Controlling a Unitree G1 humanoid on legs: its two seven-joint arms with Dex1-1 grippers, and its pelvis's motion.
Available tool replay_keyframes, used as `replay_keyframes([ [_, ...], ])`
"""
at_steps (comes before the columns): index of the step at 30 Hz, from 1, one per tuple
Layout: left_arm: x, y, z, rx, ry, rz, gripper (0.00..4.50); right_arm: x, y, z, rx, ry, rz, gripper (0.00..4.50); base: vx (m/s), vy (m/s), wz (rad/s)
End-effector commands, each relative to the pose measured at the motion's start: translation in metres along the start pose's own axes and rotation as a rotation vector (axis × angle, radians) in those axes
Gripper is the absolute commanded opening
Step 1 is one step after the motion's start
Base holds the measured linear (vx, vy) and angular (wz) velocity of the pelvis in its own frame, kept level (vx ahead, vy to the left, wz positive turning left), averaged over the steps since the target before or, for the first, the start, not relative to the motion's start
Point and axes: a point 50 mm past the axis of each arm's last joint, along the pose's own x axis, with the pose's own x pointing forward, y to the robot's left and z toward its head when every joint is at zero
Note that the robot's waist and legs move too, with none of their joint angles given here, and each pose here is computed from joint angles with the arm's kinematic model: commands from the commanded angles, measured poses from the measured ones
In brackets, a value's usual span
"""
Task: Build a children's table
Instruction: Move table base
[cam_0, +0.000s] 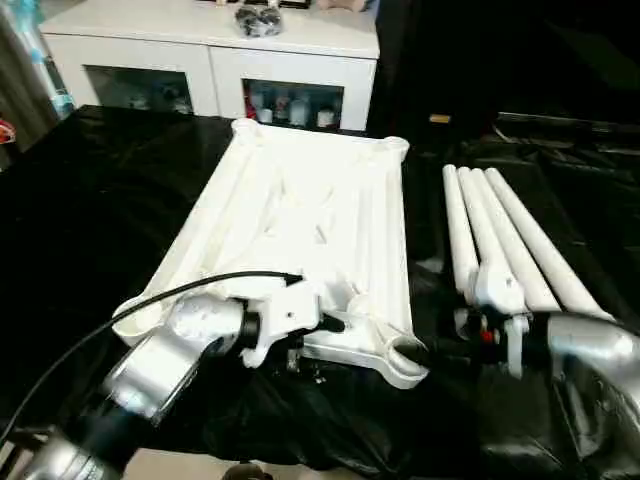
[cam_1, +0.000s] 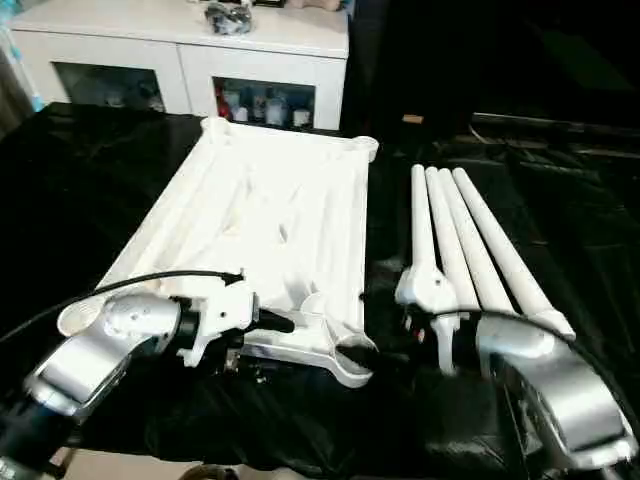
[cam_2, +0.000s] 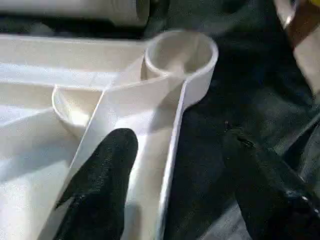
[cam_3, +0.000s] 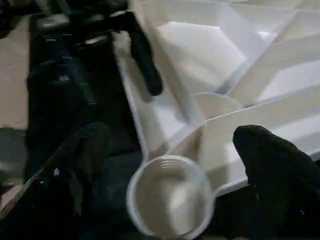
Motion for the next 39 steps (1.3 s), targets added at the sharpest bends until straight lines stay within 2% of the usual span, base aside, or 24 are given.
replay_keyframes([
  [1,0.0,0.003,-0.003,0.029,0.057,-0.017,2.75,-0.002,0.003,0.001,-0.014,0.014,0.014,4.42,0.0,0.0,0.0],
  [2,-0.001,0.004,-0.004,0.025,0.065,-0.019,2.56,-0.003,0.003,0.001,-0.015,0.017,0.016,4.42,0.0,0.0,0.0],
  [5,-0.002,0.007,-0.005,0.006,0.077,-0.034,2.39,-0.004,0.005,-0.001,-0.013,0.021,0.018,4.42,0.0,0.0,0.0],
  [6,-0.003,0.008,-0.005,-0.004,0.083,-0.032,2.15,-0.004,0.006,-0.001,-0.008,0.019,0.018,4.42,0.0,0.0,0.0],
  [8,-0.003,0.01,-0.004,-0.021,0.089,-0.027,2.15,-0.003,0.008,-0.002,-0.004,0.018,0.017,4.42,0.0,0.0,0.0],
  [14,0.0,0.014,-0.002,-0.055,0.091,-0.034,1.7,-0.002,0.013,-0.004,0.002,0.024,0.025,4.42,0.0,0.0,0.0],
  [16,0.0,0.015,-0.002,-0.051,0.098,-0.038,1.4,-0.002,0.014,-0.005,0.002,0.024,0.025,4.42,0.0,0.0,0.0],
  [20,0.0,0.016,-0.006,-0.062,0.129,-0.034,1.27,-0.001,0.015,-0.004,0.003,0.02,0.025,4.42,0.0,0.0,0.0],
  [23,0.001,0.016,-0.01,-0.055,0.161,-0.031,0.86,0.0,0.016,-0.004,0.0,0.018,0.025,4.42,0.0,0.0,0.0],
  [26,0.001,0.016,-0.012,-0.061,0.17,-0.024,0.74,0.001,0.016,-0.005,-0.002,0.019,0.027,4.42,0.0,0.0,0.0],
  [27,0.001,0.017,-0.013,-0.075,0.177,-0.01,0.51,0.002,0.017,-0.005,-0.005,0.02,0.028,4.42,0.0,0.0,0.0],
  [32,0.0,0.019,-0.014,-0.12,0.176,0.047,0.17,0.003,0.017,-0.004,-0.007,0.018,0.029,4.42,0.0,0.0,0.0],
  [36,-0.002,0.015,-0.012,-0.21,0.143,0.142,0.02,0.004,0.016,-0.004,-0.014,0.018,0.021,4.42,0.0,0.0,0.0],
  [39,-0.002,0.009,-0.012,-0.233,0.122,0.181,0.02,0.004,0.015,-0.004,-0.016,0.018,0.016,4.42,0.0,0.0,0.0],
])
